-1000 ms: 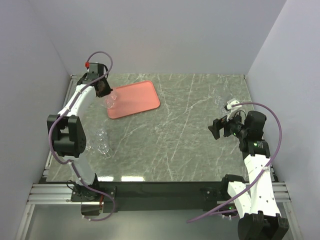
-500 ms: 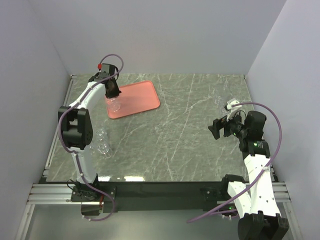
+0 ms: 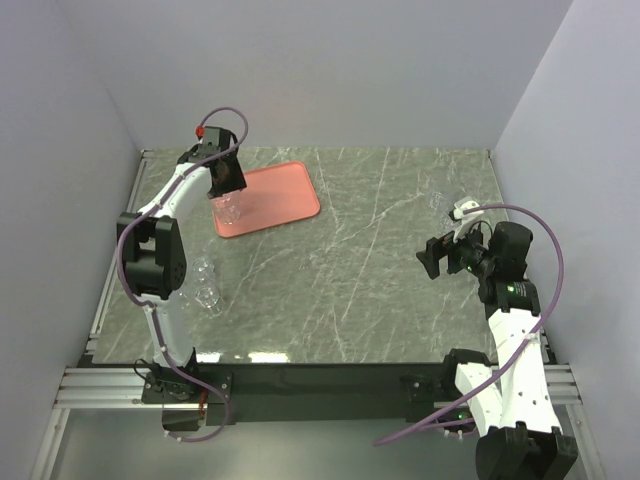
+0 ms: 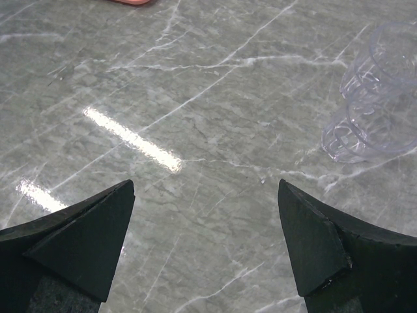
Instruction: Place the glasses into the tray
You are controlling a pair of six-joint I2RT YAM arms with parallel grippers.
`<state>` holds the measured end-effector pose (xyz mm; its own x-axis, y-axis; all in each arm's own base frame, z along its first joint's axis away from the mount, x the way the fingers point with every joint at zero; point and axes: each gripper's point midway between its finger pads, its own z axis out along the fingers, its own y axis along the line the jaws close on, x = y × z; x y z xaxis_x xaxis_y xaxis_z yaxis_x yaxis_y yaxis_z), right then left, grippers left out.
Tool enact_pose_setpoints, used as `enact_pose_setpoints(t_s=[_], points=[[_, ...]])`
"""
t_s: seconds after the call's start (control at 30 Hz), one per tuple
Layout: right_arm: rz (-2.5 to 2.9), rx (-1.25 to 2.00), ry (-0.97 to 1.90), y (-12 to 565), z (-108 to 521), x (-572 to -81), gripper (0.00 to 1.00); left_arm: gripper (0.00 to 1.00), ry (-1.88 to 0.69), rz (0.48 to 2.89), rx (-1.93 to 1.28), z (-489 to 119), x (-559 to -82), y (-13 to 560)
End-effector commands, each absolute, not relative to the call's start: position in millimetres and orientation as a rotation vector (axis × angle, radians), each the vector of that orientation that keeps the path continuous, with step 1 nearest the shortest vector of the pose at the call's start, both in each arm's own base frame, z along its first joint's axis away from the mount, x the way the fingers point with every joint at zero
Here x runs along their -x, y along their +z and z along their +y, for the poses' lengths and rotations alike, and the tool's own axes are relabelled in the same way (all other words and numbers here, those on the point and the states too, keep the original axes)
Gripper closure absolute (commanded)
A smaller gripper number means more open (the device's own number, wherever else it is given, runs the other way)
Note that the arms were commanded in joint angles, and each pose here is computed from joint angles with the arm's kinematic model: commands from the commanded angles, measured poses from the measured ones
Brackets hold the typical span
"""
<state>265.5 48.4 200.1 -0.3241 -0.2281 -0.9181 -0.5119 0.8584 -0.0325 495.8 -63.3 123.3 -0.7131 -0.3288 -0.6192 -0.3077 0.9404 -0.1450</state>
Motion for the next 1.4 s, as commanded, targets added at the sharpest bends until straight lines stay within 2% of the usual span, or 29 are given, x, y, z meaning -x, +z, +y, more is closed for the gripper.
enact_pose_setpoints(t_s=[0.0, 0.23, 0.53, 0.77, 1.07, 1.2, 1.37], points=[[1.895, 0.547, 0.285, 203, 44, -269, 0.03, 0.38, -0.068, 2.298, 0.413, -64, -501, 172], [1.899, 0.534, 0.269, 202, 40, -270, 0.03, 0.29, -0.121, 2.189, 0.397, -61, -471, 215], [1.936, 0.468, 0.302, 203, 37, -280, 0.02, 0.17, -0.14, 2.067, 0.438, -37, -381, 229], [2.072, 0.251, 0.246, 205, 8, -320, 0.05, 0.09, -0.074, 1.934, 0.39, -16, -333, 233], [2.239, -0.163, 0.146, 199, -47, -381, 0.21, 0.06, -0.045, 1.832, 0.407, -4, -314, 245], [2.301, -0.241, 0.091, 187, -69, -401, 0.38, 0.06, -0.034, 1.826, 0.418, -1, -311, 246], [2.374, -0.245, 0.036, 169, -94, -416, 0.43, 0.06, -0.055, 1.811, 0.415, -3, -309, 249]])
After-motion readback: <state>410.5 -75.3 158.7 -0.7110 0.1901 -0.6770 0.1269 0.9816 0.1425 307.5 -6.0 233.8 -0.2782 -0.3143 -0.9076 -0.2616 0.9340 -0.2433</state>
